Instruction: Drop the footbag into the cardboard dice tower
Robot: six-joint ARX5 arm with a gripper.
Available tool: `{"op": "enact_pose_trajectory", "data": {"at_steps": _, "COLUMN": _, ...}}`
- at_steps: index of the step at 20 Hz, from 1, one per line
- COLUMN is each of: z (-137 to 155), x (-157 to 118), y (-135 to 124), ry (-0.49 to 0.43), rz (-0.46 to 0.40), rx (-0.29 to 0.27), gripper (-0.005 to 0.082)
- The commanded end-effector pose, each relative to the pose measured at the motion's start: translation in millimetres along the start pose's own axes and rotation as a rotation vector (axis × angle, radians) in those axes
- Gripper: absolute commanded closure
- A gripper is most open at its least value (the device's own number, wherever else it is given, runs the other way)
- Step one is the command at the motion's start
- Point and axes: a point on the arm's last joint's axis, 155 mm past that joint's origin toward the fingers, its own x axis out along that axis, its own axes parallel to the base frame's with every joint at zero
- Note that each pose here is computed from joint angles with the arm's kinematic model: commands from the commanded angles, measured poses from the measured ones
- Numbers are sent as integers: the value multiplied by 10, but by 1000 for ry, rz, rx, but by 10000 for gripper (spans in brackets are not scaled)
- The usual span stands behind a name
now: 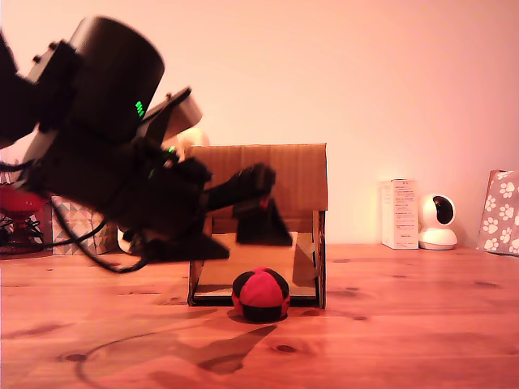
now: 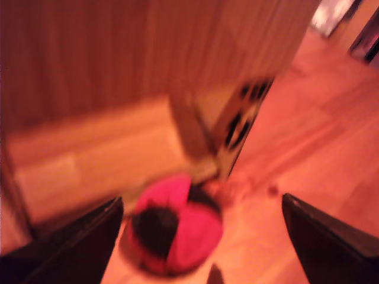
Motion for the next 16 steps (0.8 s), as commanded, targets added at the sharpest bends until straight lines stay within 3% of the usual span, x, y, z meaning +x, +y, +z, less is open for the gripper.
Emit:
{"op": "enact_pose_trajectory", "data": {"at_steps": 1, "z": -130, "x": 40, "y": 31, "ry": 28, "rz": 9, "rx": -3, "gripper": -11}}
{"op": "enact_pose_trajectory", "data": {"at_steps": 12, "z": -432, "x": 405, "y": 112, "ry": 118, "rz": 34, "rx": -1, "gripper": 13}}
{"op": "enact_pose_trajectory", "data": {"at_steps": 13, "z": -463, "x": 408, "y": 121, "ry": 134, "rz": 39, "rx": -1, "gripper": 83}}
{"op": "enact_pose_trajectory", "data": {"at_steps": 14, "z": -494, "x": 406, "y": 130, "ry": 148, "rz": 43, "rx": -1, "gripper": 209}}
{"op": "enact_pose_trajectory", "data": {"at_steps": 16, "z": -501, "x": 406, "y": 131, "ry": 152, "rz": 43, "rx": -1, "gripper": 515}}
